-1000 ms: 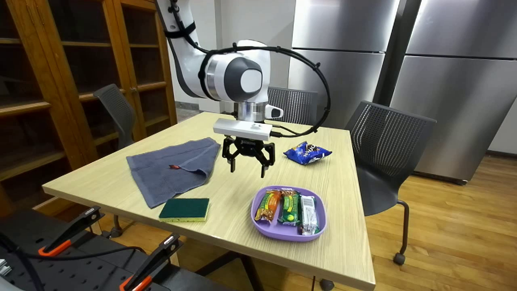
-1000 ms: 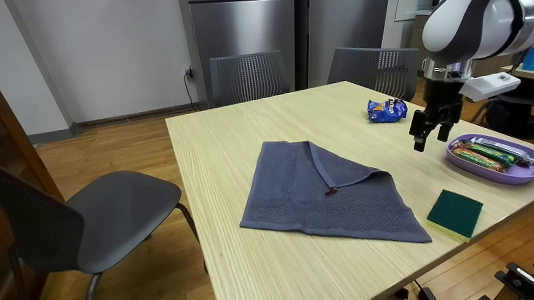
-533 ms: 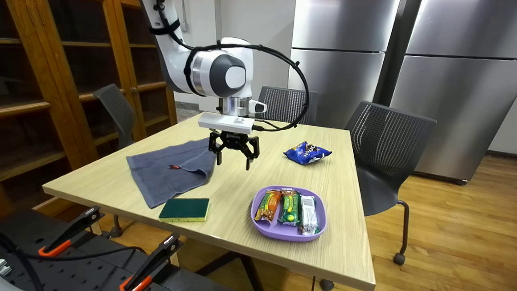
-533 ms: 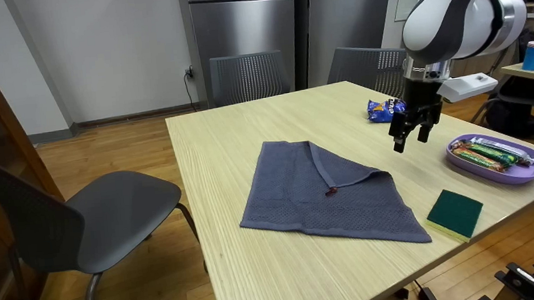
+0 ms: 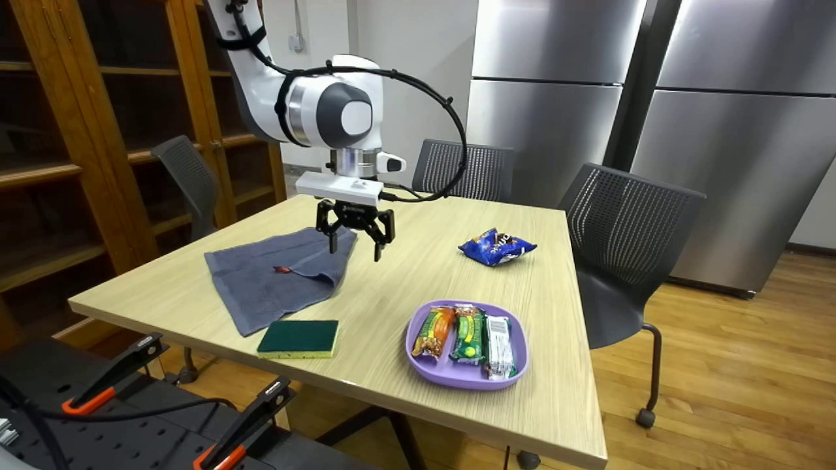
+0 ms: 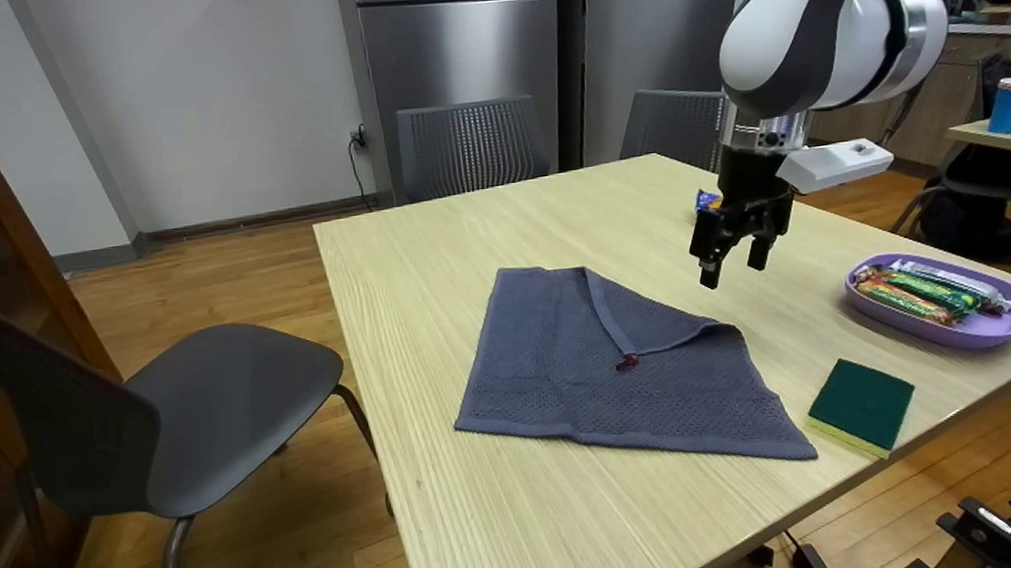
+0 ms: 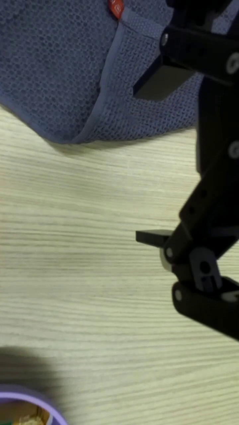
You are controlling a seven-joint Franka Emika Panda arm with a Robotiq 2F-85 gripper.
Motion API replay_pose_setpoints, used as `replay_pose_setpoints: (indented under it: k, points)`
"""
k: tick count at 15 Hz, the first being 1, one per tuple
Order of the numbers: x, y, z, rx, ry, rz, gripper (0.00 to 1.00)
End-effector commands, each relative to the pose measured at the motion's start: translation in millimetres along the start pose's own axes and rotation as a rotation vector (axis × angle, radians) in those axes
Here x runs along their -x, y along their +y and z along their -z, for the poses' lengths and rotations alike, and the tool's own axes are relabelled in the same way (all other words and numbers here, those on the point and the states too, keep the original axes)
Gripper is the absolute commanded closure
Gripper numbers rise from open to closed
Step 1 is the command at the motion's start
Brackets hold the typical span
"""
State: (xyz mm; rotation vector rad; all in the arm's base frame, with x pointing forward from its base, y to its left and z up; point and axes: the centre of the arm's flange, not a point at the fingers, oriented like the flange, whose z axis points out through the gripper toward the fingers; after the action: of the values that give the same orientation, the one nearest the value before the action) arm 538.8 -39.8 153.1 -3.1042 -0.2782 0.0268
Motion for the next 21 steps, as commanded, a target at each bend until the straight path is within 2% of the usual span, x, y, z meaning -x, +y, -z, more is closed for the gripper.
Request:
replay_pose_setpoints:
  k: [1,4,5,15,21]
  points:
    - [-14.8,-24.0,6.5,-0.007,0.016,-0.026,0.00]
    - [-22.1,-40.0,7.6,-0.016,0.025,-0.045,0.00]
    - [-12.8,-30.4,3.9,-0.005,0.014,-0.013,0.00]
    - [-16.2,-38.2,4.8,-0.009,0.018,-0.021,0.00]
    - [-28.1,-34.8,-6.3,-0.014,0.019,-0.043,0.00]
